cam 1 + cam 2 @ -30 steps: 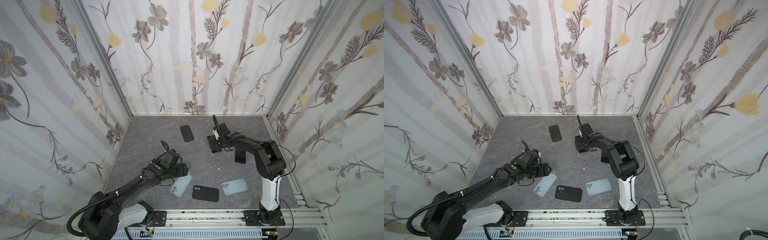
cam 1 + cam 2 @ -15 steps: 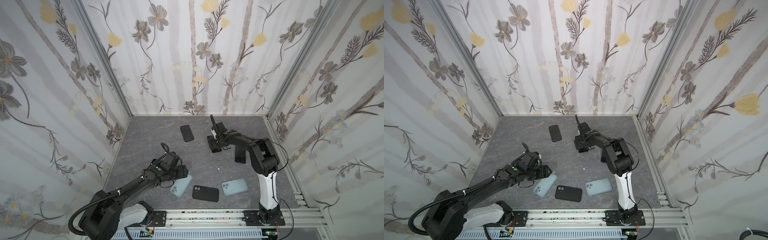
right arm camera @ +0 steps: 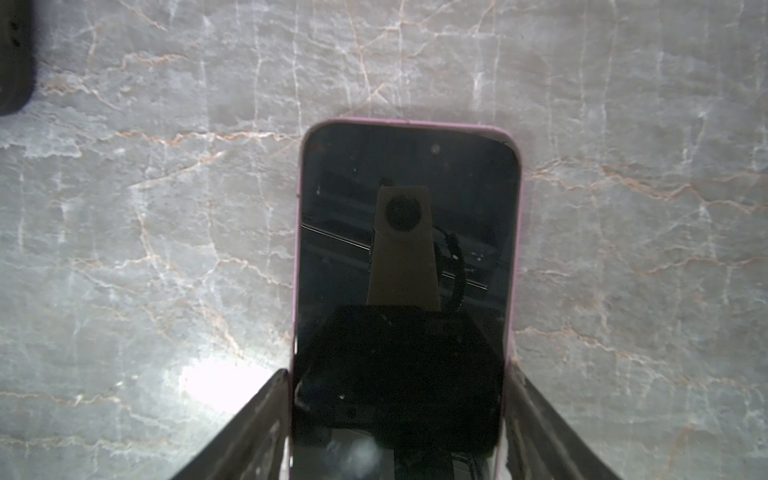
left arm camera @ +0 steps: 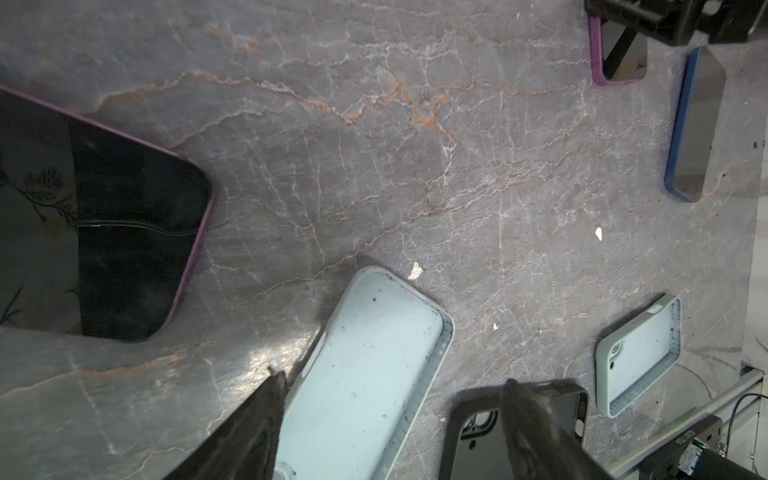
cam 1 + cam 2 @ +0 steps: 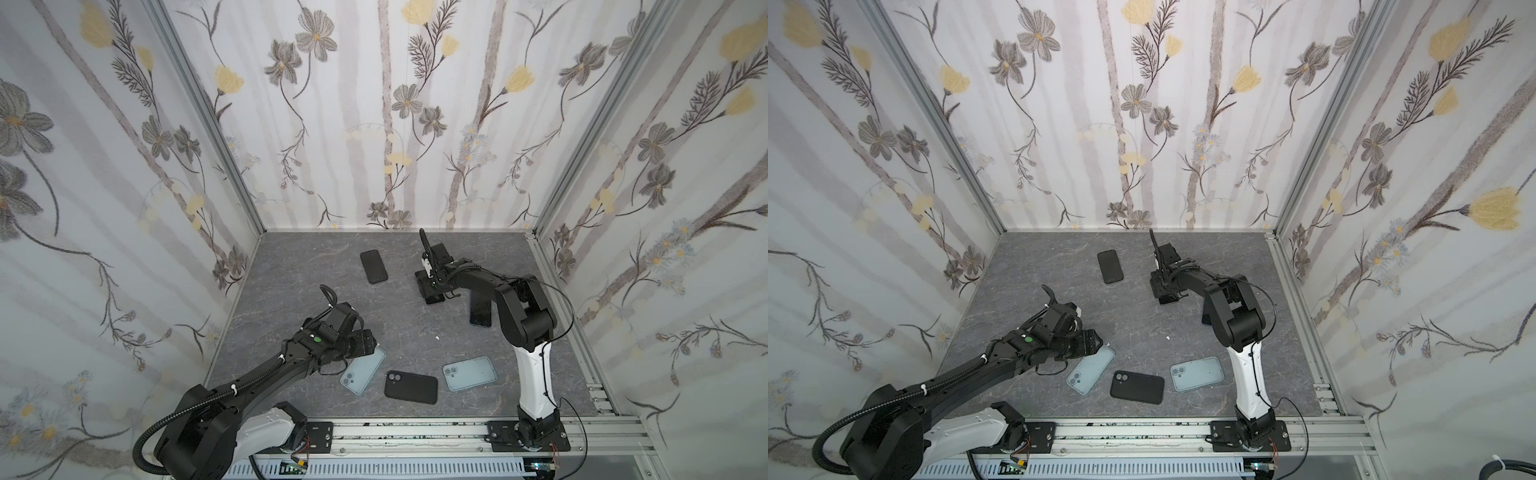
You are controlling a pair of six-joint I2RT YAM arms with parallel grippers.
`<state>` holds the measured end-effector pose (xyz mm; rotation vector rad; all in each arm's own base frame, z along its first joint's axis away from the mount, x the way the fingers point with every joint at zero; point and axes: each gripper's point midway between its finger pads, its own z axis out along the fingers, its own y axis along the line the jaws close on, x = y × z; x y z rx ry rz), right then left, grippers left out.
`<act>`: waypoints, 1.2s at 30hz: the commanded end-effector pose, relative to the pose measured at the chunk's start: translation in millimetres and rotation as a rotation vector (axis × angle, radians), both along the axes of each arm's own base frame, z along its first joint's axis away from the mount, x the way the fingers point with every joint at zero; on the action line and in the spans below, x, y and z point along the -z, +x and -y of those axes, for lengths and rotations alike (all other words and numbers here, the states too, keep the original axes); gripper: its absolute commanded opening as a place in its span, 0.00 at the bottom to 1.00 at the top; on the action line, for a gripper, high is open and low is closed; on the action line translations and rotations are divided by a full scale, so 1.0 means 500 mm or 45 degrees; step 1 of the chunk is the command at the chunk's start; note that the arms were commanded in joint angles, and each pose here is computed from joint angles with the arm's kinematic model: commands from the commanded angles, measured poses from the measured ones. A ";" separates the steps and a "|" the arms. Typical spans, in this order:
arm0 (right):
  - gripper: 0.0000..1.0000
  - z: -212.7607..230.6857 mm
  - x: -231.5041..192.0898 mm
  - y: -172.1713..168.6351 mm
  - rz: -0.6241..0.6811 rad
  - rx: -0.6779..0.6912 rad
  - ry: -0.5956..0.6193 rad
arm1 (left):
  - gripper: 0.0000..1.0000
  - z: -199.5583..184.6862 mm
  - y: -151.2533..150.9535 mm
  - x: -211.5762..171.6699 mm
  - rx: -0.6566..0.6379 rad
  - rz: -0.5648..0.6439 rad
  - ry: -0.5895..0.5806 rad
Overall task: Put the phone into the phone case
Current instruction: 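Lower the right gripper over the pink-edged phone and grasp it while left arm advances, then lift the pink-edged phone with the right gripper toward the approaching left gripper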
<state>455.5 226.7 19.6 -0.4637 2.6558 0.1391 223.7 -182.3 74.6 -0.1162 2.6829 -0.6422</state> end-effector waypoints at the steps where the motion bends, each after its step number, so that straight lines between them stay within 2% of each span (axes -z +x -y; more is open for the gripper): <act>1: 0.67 0.007 0.021 -0.045 -0.101 -0.059 -0.036 | 0.81 -0.005 0.013 -0.018 0.010 0.050 0.036; 5: 0.62 -0.002 0.000 -0.050 -0.067 -0.093 -0.023 | 0.81 -0.006 0.019 -0.026 0.012 0.069 0.048; 16: 0.57 -0.028 -0.037 -0.071 0.037 -0.196 0.023 | 0.81 0.008 0.033 -0.053 0.024 0.097 0.021; 36: 0.55 -0.033 -0.056 -0.083 0.097 -0.257 0.028 | 0.81 0.008 0.046 -0.050 0.046 0.123 0.060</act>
